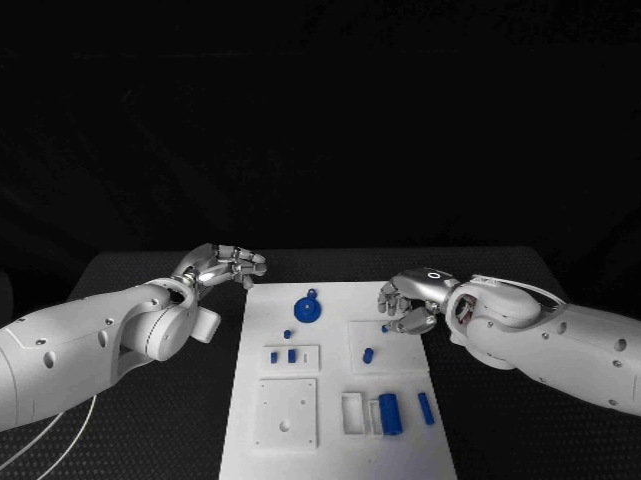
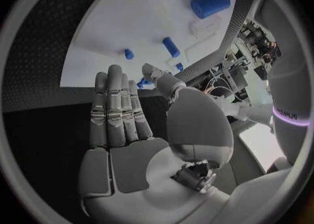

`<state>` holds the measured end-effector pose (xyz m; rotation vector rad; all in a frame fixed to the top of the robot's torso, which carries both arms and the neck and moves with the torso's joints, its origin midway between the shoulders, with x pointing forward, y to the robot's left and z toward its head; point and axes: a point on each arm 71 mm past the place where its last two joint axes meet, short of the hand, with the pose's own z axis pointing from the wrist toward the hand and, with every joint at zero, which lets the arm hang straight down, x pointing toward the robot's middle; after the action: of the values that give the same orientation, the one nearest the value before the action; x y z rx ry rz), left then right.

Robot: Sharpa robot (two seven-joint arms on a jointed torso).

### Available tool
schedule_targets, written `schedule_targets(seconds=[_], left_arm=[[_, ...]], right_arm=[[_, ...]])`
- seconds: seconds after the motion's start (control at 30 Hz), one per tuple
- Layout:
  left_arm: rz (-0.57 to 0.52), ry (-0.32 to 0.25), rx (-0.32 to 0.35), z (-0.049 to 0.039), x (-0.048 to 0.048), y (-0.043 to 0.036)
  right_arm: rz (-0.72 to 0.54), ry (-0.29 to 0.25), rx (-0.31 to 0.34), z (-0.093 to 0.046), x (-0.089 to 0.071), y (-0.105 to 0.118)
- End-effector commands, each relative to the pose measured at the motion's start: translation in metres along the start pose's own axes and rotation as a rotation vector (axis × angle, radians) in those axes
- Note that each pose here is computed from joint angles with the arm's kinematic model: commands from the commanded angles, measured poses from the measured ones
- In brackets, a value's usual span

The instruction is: Assemble the parts on the task board

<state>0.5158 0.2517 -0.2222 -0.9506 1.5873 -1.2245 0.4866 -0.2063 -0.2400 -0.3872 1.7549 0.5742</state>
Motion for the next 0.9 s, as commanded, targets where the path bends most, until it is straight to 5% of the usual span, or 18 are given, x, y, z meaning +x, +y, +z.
schedule_targets(seconds=[0.03,0.9], left_arm=[[-0.094,0.036,0.045,0.0003,0.0058,-0.0045],[-0.091,0.029,0.039,-0.0006,0.0044,-0.0039]], right_arm=[[-0.150,0.015,0.010,0.001,0.006,0.004],[-0.202,0.006,0.020,0.009,0.025,0.009]])
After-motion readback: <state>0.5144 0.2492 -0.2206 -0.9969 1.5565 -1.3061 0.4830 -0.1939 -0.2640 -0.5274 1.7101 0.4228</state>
